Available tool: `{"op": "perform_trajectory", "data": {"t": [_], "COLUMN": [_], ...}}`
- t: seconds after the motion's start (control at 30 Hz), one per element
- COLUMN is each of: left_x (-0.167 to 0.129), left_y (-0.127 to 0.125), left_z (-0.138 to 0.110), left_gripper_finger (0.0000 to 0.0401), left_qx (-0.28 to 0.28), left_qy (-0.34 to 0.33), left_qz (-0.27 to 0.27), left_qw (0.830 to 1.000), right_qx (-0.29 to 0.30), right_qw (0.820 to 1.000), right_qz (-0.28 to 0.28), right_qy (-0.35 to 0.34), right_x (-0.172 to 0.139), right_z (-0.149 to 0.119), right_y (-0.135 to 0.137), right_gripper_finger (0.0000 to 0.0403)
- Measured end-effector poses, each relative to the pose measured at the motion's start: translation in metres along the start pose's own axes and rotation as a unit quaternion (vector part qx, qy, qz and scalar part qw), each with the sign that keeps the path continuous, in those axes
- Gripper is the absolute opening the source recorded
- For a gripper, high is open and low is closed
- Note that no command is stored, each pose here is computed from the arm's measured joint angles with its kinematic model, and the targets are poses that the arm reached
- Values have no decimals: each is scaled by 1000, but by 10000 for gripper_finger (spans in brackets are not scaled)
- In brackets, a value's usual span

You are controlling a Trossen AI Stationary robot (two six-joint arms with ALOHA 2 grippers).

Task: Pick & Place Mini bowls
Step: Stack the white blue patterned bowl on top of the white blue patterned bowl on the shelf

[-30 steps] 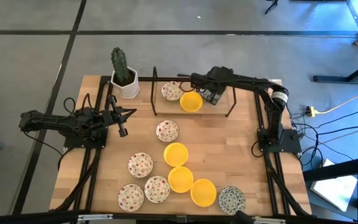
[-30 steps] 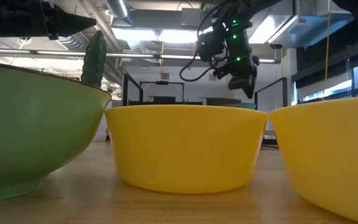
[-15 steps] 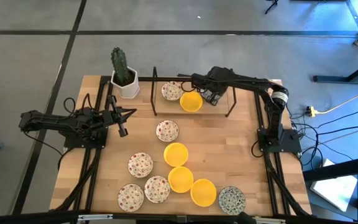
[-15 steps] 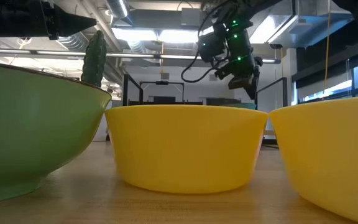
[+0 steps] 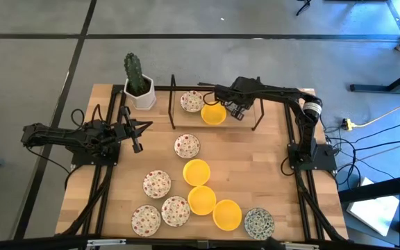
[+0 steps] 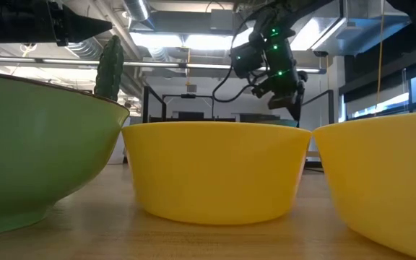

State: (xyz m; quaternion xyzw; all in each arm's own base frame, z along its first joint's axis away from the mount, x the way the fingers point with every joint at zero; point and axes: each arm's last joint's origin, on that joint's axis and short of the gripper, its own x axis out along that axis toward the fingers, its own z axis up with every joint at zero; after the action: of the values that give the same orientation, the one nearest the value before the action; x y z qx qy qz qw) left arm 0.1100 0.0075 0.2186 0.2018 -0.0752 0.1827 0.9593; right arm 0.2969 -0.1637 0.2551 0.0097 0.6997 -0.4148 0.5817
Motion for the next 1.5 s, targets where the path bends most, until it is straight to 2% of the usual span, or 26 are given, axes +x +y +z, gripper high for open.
{"op": "perform_trajectory", "data": {"t": [0.2,0.3,0.43,0.6,0.73,1.13,1.37,1.5], "left_x": [0,0,0,0,0,0,0,0], "left_y": [0,0,0,0,0,0,0,0], "left_z": [0,0,0,0,0,0,0,0], "left_gripper_finger": [3,7,6,2,4,3,5,3], "left_qx": [0,0,0,0,0,0,0,0], "left_qy": [0,0,0,0,0,0,0,0], "left_qz": [0,0,0,0,0,0,0,0], "left_qw": [1000,1000,1000,1000,1000,1000,1000,1000], "right_qx": [1,2,4,1,1,7,0,-4], "right_qw": [999,999,1000,1000,1000,1000,1000,1000], "right_qz": [35,36,27,-16,-1,30,27,-7], "right_qy": [-5,-5,-7,-8,13,3,2,-7], "right_x": [0,0,0,0,0,0,0,-1], "right_z": [2,2,2,1,-3,0,1,1], "right_y": [2,2,2,-1,0,2,2,0], "right_gripper_finger": [1,1,1,2,3,5,5,5]}}
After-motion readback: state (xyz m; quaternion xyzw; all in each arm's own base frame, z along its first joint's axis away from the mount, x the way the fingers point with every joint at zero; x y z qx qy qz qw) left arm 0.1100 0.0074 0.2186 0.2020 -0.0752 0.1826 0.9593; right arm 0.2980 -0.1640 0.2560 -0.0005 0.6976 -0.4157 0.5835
